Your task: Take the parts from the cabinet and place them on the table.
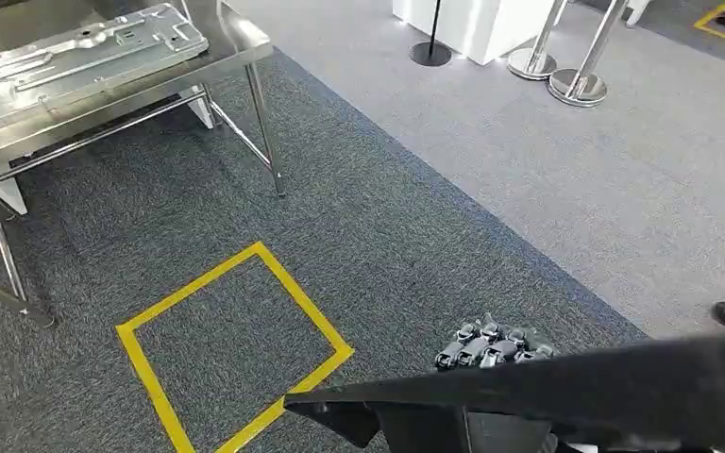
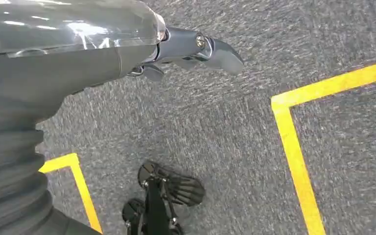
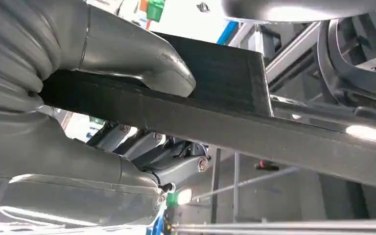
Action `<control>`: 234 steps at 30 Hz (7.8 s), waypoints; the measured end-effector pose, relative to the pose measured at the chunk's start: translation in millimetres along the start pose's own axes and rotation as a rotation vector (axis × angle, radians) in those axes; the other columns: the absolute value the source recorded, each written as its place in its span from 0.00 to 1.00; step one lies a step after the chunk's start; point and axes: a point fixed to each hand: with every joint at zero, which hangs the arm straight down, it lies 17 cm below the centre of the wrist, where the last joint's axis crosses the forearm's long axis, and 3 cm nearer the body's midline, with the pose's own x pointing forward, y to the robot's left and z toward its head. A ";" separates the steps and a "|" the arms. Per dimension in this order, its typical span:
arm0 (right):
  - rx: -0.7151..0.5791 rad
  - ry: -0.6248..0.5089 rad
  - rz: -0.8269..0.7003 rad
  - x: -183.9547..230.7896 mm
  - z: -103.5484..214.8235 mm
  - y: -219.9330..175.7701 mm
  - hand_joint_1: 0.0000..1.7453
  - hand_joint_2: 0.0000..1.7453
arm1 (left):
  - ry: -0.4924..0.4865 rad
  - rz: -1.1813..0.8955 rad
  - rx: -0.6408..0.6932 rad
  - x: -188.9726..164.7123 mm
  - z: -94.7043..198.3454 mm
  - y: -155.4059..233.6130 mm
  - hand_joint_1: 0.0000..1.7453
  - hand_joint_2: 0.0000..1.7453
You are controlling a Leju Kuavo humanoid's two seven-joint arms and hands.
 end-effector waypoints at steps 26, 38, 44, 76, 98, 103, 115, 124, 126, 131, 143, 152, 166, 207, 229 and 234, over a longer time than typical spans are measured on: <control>-0.044 0.004 0.029 -1.4 0.6 -6.1 1.00 1.00 | -0.029 0.007 -0.028 8.4 -0.1 -6.3 0.00 1.00; -0.037 -0.024 0.029 1.7 -2.7 -18.3 1.00 1.00 | -0.055 0.016 -0.052 16.8 -0.2 -12.5 0.00 1.00; -0.018 -0.071 -0.008 12.1 -4.3 -24.3 1.00 1.00 | -0.072 0.020 -0.062 18.0 1.0 -13.8 0.00 1.00; -0.031 -0.092 -0.047 4.9 -5.0 -36.9 1.00 1.00 | -0.096 0.040 -0.062 16.4 3.6 -11.7 0.00 1.00; -0.045 -0.097 -0.051 0.2 -8.5 -38.7 1.00 1.00 | -0.105 0.051 -0.056 17.3 3.9 -10.5 0.00 1.00; -0.047 -0.094 -0.054 -1.0 -8.1 -38.7 1.00 1.00 | -0.104 0.051 -0.059 16.2 4.3 -10.8 0.00 1.00; -0.042 -0.096 -0.066 -3.2 -10.4 -34.4 1.00 1.00 | -0.109 0.059 -0.056 18.1 4.0 -10.5 0.00 1.00; -0.055 -0.104 -0.064 -2.3 -11.8 -36.5 1.00 1.00 | -0.107 0.050 -0.053 14.6 4.6 -6.9 0.00 1.00; -0.054 -0.105 -0.062 -1.8 -12.2 -36.5 1.00 1.00 | -0.113 0.051 -0.054 17.5 4.2 -7.5 0.00 1.00; -0.055 -0.107 -0.059 -1.5 -12.6 -37.2 1.00 1.00 | -0.114 0.049 -0.057 17.9 4.2 -8.0 0.00 1.00; -0.045 -0.129 -0.068 2.6 -16.2 -38.9 1.00 1.00 | -0.123 0.052 -0.056 24.7 2.6 -10.3 0.00 1.00; -0.061 -0.169 -0.106 10.7 -14.4 -43.7 1.00 1.00 | -0.107 0.044 -0.044 15.3 3.8 -2.7 0.00 1.00; -0.047 -0.159 -0.080 12.7 -11.3 -47.7 1.00 1.00 | -0.115 0.038 -0.042 19.2 2.7 -1.5 0.00 1.00; -0.112 -0.115 -0.039 -7.5 -17.0 -53.0 1.00 1.00 | -0.140 0.027 -0.046 27.0 1.9 -0.8 0.00 1.00; -0.344 0.328 1.001 -46.4 27.3 -248.7 1.00 1.00 | -0.169 0.048 -0.036 29.7 3.7 -3.2 0.00 1.00; -0.278 0.517 1.505 -44.2 6.0 -329.7 1.00 1.00 | -0.194 0.041 -0.054 37.4 3.9 -8.7 0.00 1.00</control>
